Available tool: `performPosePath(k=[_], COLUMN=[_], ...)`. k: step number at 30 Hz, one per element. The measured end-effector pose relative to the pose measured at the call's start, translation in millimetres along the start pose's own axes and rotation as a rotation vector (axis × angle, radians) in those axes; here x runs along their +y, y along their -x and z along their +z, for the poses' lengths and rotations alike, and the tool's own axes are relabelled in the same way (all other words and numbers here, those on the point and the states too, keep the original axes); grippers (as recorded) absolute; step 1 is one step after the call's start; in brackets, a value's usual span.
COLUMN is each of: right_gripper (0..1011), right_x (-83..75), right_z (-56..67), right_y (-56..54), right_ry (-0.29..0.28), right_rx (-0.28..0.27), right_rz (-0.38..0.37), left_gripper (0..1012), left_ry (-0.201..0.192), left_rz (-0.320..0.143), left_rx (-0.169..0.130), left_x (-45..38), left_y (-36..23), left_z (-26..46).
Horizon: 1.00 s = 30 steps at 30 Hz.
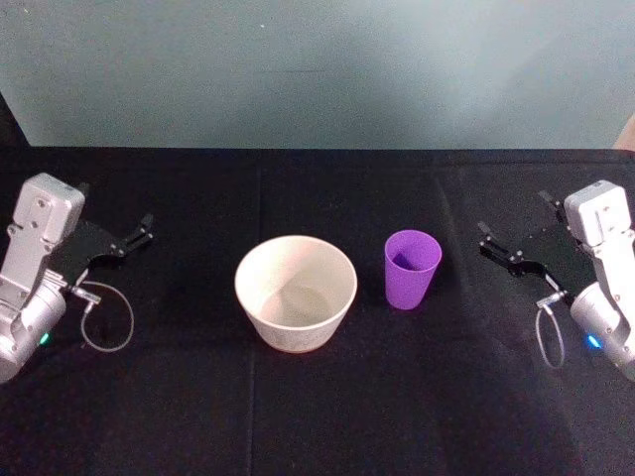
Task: Pick up the cup and pour the mung beans from the cup into the bowl.
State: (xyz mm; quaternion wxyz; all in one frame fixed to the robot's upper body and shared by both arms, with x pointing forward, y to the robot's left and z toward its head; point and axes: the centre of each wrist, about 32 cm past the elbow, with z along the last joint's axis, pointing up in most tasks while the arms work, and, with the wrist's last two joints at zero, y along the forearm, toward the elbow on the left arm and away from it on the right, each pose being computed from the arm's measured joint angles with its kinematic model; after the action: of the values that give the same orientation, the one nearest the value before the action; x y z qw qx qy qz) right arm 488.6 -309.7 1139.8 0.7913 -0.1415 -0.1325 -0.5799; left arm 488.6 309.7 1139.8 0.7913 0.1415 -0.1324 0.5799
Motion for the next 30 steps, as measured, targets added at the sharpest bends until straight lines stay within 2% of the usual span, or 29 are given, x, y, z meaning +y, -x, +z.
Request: performPosePath(k=[30], right_gripper=[1003], right_x=[0.0], right_z=[0.0], right_y=[0.0], right_ry=[0.000], right_rx=[0.000], right_rz=[0.000], left_gripper=[1000], left_ry=[0.000], left_rz=[0.000], left_rx=[0.000], left_x=[0.0], left_y=[0.0], left_z=[0.0])
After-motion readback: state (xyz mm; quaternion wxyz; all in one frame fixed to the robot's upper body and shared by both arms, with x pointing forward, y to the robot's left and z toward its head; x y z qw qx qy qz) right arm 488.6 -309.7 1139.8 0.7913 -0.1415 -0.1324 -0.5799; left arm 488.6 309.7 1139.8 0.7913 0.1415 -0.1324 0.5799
